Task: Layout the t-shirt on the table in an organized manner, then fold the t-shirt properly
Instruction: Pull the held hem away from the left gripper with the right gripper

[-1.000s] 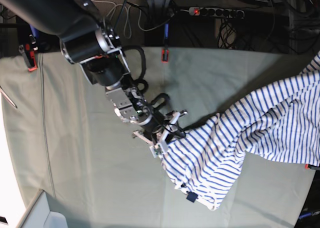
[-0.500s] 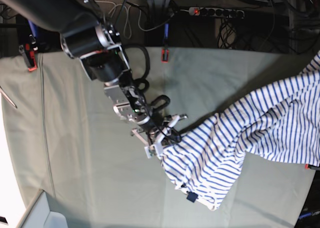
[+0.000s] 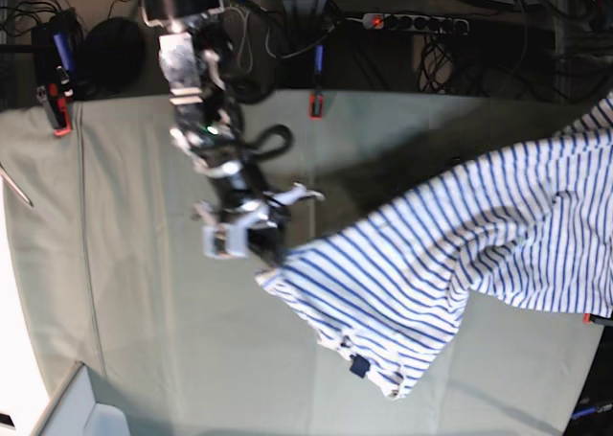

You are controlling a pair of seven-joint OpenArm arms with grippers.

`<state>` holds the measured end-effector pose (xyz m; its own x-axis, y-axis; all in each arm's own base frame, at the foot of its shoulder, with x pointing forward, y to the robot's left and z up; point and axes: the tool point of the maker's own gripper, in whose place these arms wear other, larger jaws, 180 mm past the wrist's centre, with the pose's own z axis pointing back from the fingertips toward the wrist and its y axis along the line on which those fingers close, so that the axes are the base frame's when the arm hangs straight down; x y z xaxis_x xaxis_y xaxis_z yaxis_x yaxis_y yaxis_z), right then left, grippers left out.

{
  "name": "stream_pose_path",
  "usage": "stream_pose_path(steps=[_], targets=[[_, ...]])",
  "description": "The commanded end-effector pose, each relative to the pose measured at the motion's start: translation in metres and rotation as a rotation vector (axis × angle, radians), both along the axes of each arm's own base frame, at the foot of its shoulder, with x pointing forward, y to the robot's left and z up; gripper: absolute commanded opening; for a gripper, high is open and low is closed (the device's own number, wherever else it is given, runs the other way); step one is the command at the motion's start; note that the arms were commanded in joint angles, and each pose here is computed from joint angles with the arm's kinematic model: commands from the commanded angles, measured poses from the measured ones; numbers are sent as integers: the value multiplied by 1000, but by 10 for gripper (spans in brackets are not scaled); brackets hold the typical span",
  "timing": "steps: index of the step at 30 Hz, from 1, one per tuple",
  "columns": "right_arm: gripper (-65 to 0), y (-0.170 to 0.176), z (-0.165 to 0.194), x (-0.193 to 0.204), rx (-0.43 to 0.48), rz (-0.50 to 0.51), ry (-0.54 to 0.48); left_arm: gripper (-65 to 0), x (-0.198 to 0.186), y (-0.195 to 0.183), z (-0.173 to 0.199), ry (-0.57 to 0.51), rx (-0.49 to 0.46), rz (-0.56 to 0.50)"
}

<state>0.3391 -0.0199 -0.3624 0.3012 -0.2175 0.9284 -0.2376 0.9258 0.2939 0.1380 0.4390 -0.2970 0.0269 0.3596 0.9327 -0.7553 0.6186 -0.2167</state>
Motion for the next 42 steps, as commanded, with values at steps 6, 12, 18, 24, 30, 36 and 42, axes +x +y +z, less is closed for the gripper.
stream_pose_path(steps=[6,12,18,24,30,36,42], targets=[[-650,-87,28,-46,-58,-218,-62,-650,31,-23,16,-49,32,-100],[-650,-118,5,-84,-119,-265,33,-650,36,-40,0,-41,-18,-122],[-644,-101,-11,-82,-169,-134,85,-650,34,-42,-3,-36,-26,-122],[-369,-68,-18,-35,-217,15,175,-650,32,-41,-3,-33,-23,-118],[-292,-51,-18,24,-179,20,188,-650,24,-45,-11,-22,-46,-103],[-292,-47,-55,59,-175,32,297,-650,21,-49,-15,-22,-61,-94],[-292,-47,-91,64,-177,45,417,-650,17,-49,-18,-10,-64,-92]])
